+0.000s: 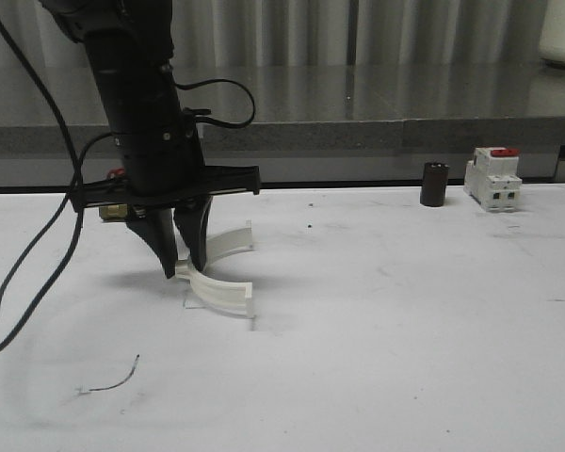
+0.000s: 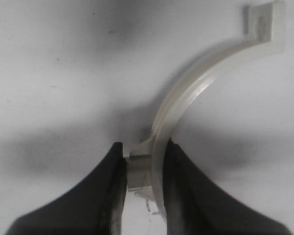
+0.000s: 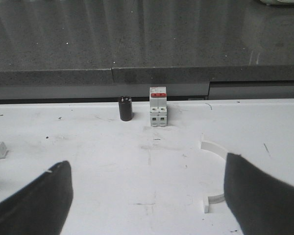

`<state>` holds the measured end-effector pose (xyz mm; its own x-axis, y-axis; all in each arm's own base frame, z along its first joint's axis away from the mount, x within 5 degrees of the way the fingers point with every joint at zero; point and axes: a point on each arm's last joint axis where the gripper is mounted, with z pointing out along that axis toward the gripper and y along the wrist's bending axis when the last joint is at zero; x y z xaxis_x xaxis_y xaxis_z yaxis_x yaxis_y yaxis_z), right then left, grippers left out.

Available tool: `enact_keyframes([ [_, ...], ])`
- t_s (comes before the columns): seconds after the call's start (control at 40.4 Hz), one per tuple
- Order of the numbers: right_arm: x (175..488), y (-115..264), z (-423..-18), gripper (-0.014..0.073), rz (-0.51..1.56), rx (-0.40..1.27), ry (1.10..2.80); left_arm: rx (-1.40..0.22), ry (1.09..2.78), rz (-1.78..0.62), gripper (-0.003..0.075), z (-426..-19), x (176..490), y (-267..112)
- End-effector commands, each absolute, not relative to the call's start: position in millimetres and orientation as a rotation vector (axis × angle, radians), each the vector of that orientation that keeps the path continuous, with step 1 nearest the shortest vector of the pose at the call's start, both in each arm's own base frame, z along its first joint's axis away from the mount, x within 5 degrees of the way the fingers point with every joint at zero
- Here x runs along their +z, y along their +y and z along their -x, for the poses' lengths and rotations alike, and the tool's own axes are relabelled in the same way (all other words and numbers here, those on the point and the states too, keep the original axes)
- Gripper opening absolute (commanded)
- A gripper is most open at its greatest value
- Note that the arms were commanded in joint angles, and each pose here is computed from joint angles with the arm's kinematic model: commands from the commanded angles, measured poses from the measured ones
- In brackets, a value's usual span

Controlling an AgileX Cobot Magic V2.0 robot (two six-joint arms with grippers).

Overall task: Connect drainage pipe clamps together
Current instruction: 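Lift the clamp half with the left gripper and carry it to table center, then open the left gripper, release the clamp half, and raise away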

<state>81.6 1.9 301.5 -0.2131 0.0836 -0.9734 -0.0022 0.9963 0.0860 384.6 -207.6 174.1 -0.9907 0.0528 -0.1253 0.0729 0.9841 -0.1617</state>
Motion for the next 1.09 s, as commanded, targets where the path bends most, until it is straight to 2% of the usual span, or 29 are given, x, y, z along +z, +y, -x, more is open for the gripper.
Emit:
enact_keyframes([
  [0.0, 320, 1, -84, 0.0645, -0.052, 0.056, 1.684, -0.320, 2.920, -0.090, 0.0133, -384, 207, -212],
  [0.223, 320, 1, -84, 0.0645, -0.052, 0.056, 1.684, -0.317, 2.925, -0.091, 0.0327, -384, 207, -212],
  [0.297, 320, 1, -84, 0.0645, -0.052, 0.056, 1.684, -0.316, 2.928, -0.091, 0.0360, -383, 207, -212],
  [0.496, 320, 1, -84, 0.0645, -0.052, 0.056, 1.684, -0.329, 2.906, -0.158, 0.0359, -381, 226, -211],
  [0.768, 320, 1, -84, 0.0645, -0.052, 0.056, 1.684, -0.249, 2.624, -0.323, 0.0351, -357, 308, -201],
  [0.842, 320, 1, -84, 0.0645, -0.052, 0.056, 1.684, -0.259, 2.565, -0.342, 0.0309, -349, 324, -194],
  [0.917, 320, 1, -84, 0.0645, -0.052, 0.056, 1.684, -0.245, 2.530, -0.340, 0.0228, -340, 335, -183],
  [1.065, 320, 1, -84, 0.0645, -0.052, 0.056, 1.684, -0.169, 2.483, -0.305, -0.0002, -321, 343, -149],
])
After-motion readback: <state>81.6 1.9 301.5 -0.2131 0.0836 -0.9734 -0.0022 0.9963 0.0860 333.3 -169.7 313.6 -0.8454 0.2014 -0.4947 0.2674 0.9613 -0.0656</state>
